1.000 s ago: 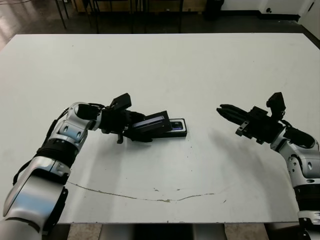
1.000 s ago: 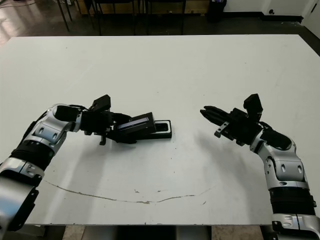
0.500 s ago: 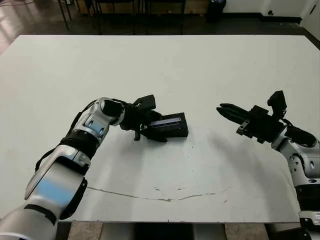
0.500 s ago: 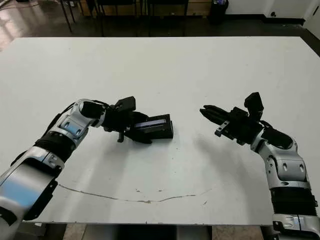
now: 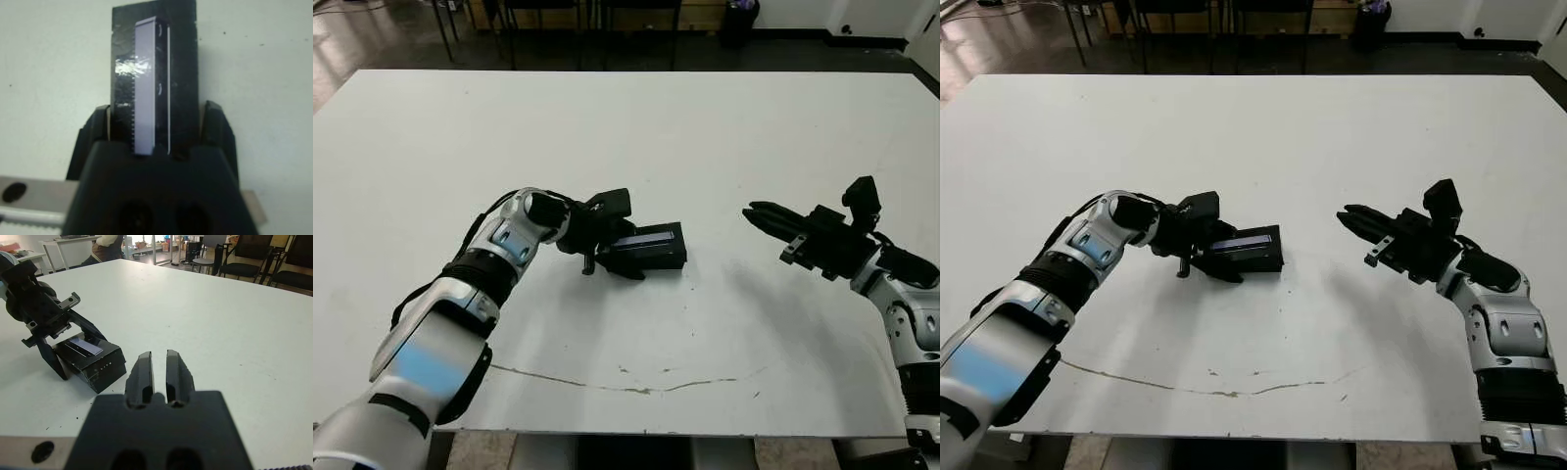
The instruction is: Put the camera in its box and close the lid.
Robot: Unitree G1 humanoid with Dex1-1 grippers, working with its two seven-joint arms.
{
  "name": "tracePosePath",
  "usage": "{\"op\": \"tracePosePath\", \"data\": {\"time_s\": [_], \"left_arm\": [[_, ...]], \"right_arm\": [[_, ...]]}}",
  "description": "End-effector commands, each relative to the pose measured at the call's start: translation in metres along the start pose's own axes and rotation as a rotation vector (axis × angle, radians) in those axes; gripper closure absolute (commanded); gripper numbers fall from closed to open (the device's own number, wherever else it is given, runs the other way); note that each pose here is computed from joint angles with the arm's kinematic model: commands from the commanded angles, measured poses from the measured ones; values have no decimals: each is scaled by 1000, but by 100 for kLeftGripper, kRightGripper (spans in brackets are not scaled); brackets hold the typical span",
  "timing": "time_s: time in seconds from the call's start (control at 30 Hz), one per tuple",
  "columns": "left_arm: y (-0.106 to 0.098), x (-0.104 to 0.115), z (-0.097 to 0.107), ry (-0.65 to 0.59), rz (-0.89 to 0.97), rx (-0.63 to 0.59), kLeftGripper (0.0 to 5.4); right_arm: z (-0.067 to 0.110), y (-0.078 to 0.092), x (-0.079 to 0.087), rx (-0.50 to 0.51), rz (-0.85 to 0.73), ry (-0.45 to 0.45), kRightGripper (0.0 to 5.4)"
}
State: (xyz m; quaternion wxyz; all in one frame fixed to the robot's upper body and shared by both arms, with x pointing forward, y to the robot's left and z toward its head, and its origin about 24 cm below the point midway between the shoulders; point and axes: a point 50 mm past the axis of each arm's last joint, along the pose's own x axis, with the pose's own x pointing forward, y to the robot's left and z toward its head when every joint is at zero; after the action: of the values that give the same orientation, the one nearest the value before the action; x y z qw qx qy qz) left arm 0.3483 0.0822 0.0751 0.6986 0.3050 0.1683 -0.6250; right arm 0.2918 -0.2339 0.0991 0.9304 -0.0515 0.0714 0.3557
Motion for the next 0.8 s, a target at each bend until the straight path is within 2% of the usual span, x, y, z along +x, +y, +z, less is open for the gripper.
{"op": "tracePosePath", "data": {"time_s": [0.03, 0.2, 0.4, 0.57, 0.7, 0.8], "left_arm": [[-14, 22, -8, 20, -43, -80, 384], [-8, 16, -6, 14, -31, -101, 384], [-7, 19, -2, 111, -51, -12, 385], [-8, 22, 1, 142, -94, -11, 398], [-8, 20, 0, 225, -144, 23, 398], [-11, 15, -7, 258, -190, 36, 339]], "right_arm": [[-7, -1, -5, 6, -19, 38, 540], [-8, -1, -5, 5, -10, 34, 540], [-7, 0, -4, 9, -3, 33, 540], [-7, 2, -4, 3, -11, 37, 540], [-8, 2, -4, 11, -16, 45, 540], [-7, 2, -4, 0, -20, 49, 540]]}}
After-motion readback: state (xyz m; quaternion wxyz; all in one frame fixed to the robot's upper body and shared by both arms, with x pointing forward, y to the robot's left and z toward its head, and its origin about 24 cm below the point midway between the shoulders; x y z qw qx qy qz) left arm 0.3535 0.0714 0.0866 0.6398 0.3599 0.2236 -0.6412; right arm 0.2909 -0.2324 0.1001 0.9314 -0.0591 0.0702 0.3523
